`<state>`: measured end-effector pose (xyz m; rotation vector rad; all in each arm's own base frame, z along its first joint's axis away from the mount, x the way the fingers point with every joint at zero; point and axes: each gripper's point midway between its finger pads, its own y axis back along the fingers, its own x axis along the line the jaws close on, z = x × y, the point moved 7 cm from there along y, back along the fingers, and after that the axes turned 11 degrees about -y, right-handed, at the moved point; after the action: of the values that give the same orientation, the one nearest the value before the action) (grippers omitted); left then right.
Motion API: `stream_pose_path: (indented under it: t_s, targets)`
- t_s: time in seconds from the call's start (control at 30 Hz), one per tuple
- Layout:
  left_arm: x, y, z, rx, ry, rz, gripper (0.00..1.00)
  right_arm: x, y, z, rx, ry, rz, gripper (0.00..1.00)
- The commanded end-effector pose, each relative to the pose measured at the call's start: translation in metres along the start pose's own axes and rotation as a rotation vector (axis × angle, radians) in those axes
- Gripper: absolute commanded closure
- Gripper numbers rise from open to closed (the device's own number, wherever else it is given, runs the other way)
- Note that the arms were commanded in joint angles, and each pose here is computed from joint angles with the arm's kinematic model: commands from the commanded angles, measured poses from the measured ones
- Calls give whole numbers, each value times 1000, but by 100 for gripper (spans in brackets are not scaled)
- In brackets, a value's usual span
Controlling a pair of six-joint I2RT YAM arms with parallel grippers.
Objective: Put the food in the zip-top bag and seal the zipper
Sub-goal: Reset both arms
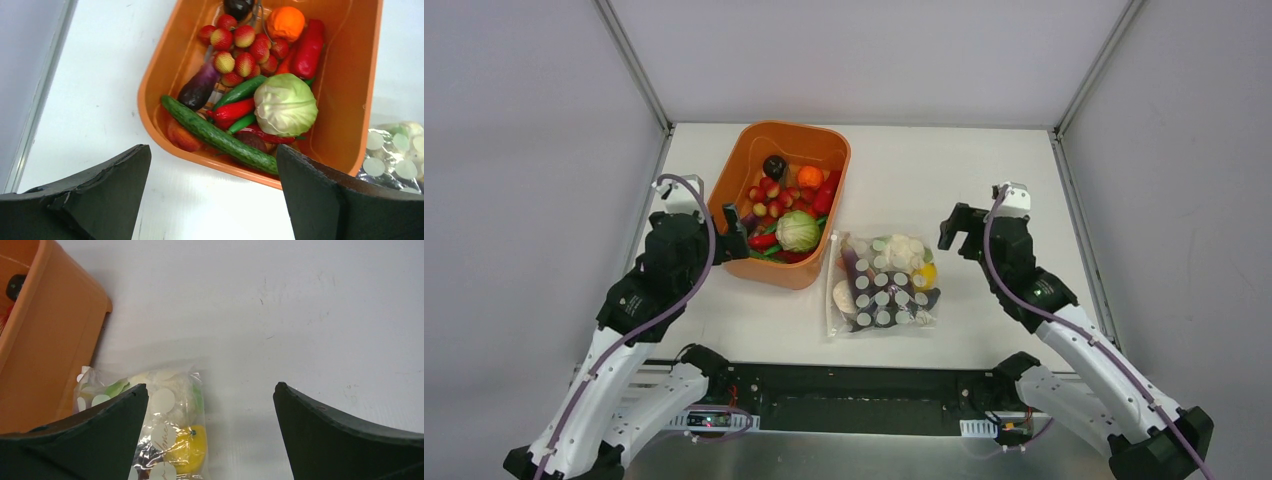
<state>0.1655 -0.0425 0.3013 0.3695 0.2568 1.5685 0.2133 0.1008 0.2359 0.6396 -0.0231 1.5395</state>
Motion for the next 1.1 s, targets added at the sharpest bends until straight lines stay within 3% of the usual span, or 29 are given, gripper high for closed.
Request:
stream_pose_path:
  t_s: [0.0, 0.3, 0.57, 1.07]
  targets:
    - [13, 3, 6, 2, 27, 41, 1, 3, -5, 22, -12, -126, -11, 0]
    - [30, -28, -4, 76, 330, 101, 1, -29, -23, 50, -22, -350, -82, 0]
    - [55, -9, -18, 156, 307, 338, 1, -29, -13, 41, -9, -364, -6, 0]
    - [53, 4, -18, 5, 317, 283, 1, -15, -8, 40, 54, -363, 98, 0]
